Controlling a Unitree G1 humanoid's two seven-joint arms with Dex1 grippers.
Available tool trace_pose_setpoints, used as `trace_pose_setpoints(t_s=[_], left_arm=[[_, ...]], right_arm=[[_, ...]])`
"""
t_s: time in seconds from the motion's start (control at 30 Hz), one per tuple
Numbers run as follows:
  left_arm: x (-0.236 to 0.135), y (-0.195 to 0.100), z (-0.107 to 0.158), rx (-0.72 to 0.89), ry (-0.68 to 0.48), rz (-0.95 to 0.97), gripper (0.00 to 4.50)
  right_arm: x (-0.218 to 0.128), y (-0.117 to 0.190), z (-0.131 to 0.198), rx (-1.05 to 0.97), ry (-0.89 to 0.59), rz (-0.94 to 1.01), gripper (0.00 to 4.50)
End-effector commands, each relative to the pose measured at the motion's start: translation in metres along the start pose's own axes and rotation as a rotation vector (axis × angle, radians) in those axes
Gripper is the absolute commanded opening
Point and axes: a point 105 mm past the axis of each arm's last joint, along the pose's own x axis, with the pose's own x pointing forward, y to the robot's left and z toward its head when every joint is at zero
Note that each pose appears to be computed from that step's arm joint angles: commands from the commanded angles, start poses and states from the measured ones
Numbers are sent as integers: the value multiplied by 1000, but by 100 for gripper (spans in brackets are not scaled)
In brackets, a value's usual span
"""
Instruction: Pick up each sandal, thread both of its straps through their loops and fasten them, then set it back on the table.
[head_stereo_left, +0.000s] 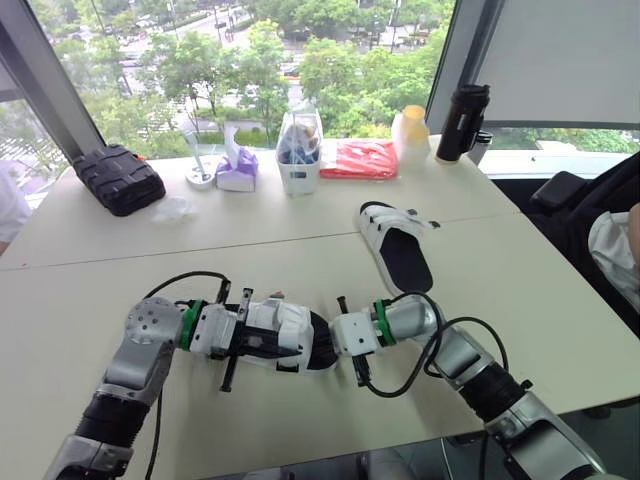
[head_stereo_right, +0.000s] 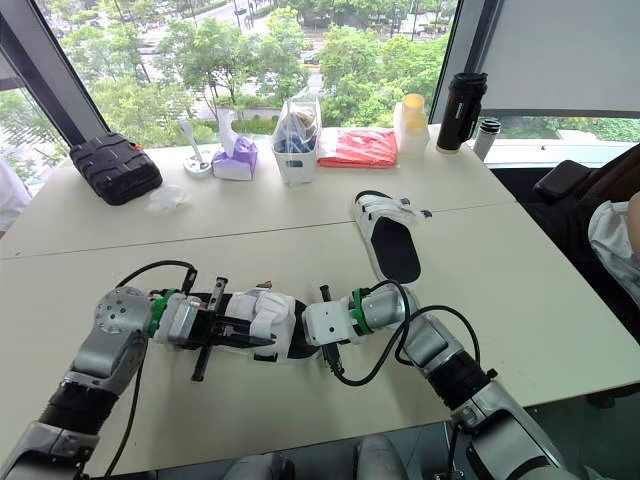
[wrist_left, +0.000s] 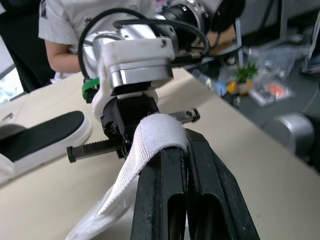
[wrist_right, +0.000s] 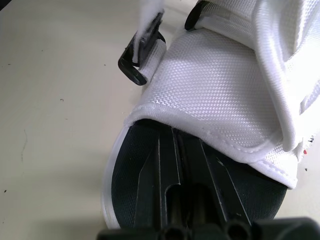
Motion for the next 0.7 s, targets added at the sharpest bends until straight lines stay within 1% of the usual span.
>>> trace_pose_setpoints(t_s=[0.03,0.23,0.4,0.53,0.6,0.7], left_arm=[[-3,-3,-16,23,69,-6,5],[-2,12,-18,57,57,53,5],[1,1,-17,30,46,0,5],[1,6,-13,7,27,21,5],[5,0,-8,-10,6,-9,5],[8,-8,-5,11,16,-56,5]], right_arm=[[16,38,-24,83,77,159,0],[16,38,-24,85,75,160,0],[15,39,-25,85,79,160,0],[15,40,-25,88,79,160,0],[15,40,-25,88,79,160,0],[15,39,-25,89,79,160,0]])
